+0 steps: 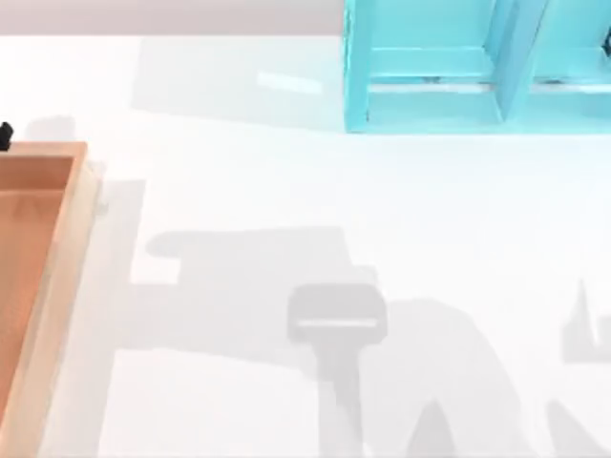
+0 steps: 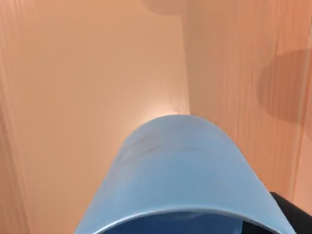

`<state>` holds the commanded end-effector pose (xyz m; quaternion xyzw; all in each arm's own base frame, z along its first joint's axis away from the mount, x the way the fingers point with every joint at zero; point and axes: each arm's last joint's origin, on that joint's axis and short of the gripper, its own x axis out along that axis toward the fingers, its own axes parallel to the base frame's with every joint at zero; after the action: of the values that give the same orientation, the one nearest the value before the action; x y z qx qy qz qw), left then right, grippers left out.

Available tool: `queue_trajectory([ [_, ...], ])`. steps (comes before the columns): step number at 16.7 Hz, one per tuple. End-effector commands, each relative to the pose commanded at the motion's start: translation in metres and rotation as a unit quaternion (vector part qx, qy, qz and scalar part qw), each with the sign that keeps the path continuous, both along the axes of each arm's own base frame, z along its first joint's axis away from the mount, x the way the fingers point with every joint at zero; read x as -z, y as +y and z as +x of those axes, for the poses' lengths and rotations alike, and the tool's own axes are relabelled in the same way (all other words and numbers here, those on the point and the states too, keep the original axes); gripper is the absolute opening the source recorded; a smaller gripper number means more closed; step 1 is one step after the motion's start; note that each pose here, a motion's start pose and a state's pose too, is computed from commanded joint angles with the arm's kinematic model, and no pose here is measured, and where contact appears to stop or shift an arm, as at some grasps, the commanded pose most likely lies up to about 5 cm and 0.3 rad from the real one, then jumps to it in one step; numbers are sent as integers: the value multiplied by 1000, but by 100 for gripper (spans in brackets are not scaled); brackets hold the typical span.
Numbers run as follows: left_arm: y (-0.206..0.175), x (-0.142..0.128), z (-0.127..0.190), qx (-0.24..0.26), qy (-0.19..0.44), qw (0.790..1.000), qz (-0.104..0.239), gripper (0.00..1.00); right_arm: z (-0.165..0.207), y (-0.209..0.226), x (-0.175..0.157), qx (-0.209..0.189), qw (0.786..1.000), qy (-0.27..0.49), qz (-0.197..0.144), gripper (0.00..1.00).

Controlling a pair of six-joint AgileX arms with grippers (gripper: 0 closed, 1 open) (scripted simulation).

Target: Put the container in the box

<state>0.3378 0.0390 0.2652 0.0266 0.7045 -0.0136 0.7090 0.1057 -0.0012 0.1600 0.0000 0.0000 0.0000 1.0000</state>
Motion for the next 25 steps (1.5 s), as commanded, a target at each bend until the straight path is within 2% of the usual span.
queue_trajectory([
  [3,22,-12,-16,-17,3,1000,-8,0,0,0,0,0,1000,0,0,100],
  [8,23,-10,-15,-16,5,1000,-7,0,0,0,0,0,1000,0,0,100],
  [16,32,49,-16,-18,3,1000,-8,0,0,0,0,0,1000,0,0,100],
  [20,32,52,-17,-18,3,1000,-8,0,0,0,0,0,1000,0,0,100],
  [25,32,52,-17,-18,3,1000,-8,38,0,0,0,0,1000,0,0,100],
])
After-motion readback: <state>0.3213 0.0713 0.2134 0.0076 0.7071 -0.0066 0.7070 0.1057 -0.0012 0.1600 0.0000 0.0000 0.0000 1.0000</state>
